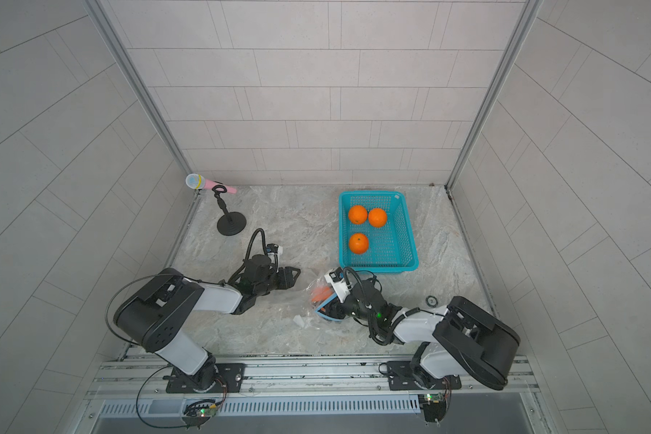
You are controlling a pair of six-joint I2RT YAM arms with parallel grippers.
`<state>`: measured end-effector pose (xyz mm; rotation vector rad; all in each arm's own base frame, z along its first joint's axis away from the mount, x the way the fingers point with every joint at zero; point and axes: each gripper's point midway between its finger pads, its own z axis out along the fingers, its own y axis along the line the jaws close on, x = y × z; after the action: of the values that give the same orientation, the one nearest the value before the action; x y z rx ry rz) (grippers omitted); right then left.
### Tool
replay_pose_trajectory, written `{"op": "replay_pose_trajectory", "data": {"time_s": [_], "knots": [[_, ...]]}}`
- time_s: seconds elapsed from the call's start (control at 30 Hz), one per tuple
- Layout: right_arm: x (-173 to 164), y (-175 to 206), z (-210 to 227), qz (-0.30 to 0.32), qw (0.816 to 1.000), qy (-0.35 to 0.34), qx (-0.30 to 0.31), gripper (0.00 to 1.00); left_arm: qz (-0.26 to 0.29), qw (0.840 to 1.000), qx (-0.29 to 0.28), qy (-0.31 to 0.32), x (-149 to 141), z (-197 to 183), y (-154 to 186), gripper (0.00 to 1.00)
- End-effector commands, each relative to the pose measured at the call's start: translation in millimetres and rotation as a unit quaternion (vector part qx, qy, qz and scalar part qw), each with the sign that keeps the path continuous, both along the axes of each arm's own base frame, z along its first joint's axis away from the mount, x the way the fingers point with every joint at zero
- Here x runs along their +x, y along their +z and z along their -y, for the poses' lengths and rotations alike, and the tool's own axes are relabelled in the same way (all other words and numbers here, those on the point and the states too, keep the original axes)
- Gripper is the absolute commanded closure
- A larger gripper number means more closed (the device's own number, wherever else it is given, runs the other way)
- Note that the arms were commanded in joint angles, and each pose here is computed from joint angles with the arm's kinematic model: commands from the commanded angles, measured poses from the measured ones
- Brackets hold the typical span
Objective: Open the zip-top bag and take out the orange
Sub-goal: Pick up the orange from the zipper food storage bag.
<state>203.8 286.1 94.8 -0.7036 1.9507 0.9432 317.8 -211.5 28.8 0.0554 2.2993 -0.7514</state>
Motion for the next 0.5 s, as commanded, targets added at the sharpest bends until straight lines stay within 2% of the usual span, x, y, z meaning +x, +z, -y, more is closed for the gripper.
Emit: {"op": "replay_pose_trajectory", "data": {"time_s": [0.0,0.03,0.1,0.17,0.2,0.33,0.47], "knots": [[-2.7,-28.1,19.6,0.005,0.993,-0.039,-0.109,0.36,0.004,1.0,0.007,0.001,-1.3,-2.7,4.0,0.43],[-1.3,-28.1,19.6,0.006,0.993,-0.043,-0.109,0.36,0.014,1.0,-0.011,-0.002,-3.0,-0.1,13.7,0.41],[7.2,-23.7,24.5,0.019,0.992,-0.075,-0.103,0.38,0.03,0.998,-0.051,-0.009,-8.1,5.3,38.1,0.29],[11.7,-21.7,29.8,0.035,0.989,-0.092,-0.109,0.38,0.028,0.997,-0.076,-0.02,-16.1,9.0,61.5,0.13],[12.0,-23.1,31.3,0.039,0.988,-0.092,-0.116,0.38,0.024,0.996,-0.077,-0.024,-20.0,8.8,69.5,0.02],[9.1,-28.8,31.7,0.048,0.989,-0.084,-0.111,0.38,0.024,0.996,-0.079,-0.034,-45.4,1.4,94.8,0.0],[11.0,-31.9,27.1,0.041,0.991,-0.088,-0.092,0.38,0.014,0.985,-0.149,-0.081,-79.1,18.4,113.8,0.0]]}}
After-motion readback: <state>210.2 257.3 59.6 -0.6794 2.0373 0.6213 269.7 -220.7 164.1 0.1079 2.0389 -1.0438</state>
